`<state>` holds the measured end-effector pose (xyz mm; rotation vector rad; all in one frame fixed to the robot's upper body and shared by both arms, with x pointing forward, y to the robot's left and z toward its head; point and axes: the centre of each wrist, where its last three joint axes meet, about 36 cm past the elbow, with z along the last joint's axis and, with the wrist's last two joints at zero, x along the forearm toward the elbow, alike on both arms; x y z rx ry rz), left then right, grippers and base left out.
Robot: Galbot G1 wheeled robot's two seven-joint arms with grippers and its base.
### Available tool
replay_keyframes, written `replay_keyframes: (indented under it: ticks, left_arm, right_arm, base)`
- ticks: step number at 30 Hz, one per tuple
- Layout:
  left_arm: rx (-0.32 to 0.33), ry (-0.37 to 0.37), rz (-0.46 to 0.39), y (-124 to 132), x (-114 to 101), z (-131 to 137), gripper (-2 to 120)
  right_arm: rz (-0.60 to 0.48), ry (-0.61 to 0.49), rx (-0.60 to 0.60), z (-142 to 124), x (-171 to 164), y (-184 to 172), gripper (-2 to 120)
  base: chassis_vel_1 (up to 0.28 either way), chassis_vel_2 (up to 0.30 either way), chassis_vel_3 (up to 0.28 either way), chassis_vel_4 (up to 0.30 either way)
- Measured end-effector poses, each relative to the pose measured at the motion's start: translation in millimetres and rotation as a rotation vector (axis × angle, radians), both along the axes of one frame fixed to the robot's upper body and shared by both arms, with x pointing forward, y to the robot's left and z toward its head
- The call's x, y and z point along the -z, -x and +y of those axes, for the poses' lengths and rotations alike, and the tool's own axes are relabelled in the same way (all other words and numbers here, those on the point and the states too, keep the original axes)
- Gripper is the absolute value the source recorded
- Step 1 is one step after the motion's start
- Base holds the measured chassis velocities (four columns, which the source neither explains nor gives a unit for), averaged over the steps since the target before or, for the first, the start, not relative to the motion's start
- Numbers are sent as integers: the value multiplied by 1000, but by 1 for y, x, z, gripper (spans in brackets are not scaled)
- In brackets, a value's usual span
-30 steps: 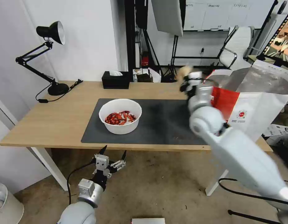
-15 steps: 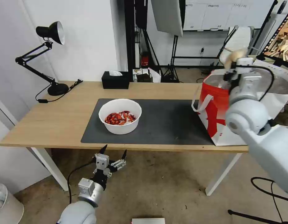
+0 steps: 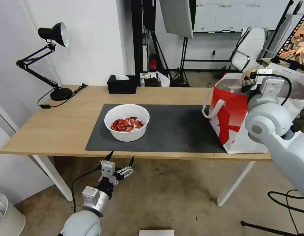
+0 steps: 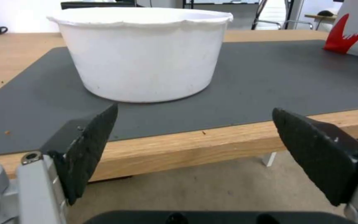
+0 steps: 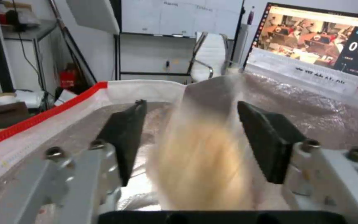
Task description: Pick up the trash from the table and place it into the takeout bag.
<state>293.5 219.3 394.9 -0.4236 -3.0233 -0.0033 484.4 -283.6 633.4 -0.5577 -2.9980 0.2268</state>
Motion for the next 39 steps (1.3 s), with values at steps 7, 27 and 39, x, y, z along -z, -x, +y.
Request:
replay_keyframes:
  ticks: [7,27,39]
  left_arm:
    - [1,2,0,0,0,-1,100]
    - [-9,16,-23,-4,-7,1,100]
    - [-106,20,-64,10,-13,18,100]
  right_arm:
    - [3,-5,-4,1,4,4,84]
    - [-232,-129,-403,15,20,48,100]
    - [-257,-299,-774,17,130,100,100]
  base:
    - [0,0,0,0]
    - [0,0,0,0]
    - [0,0,0,0]
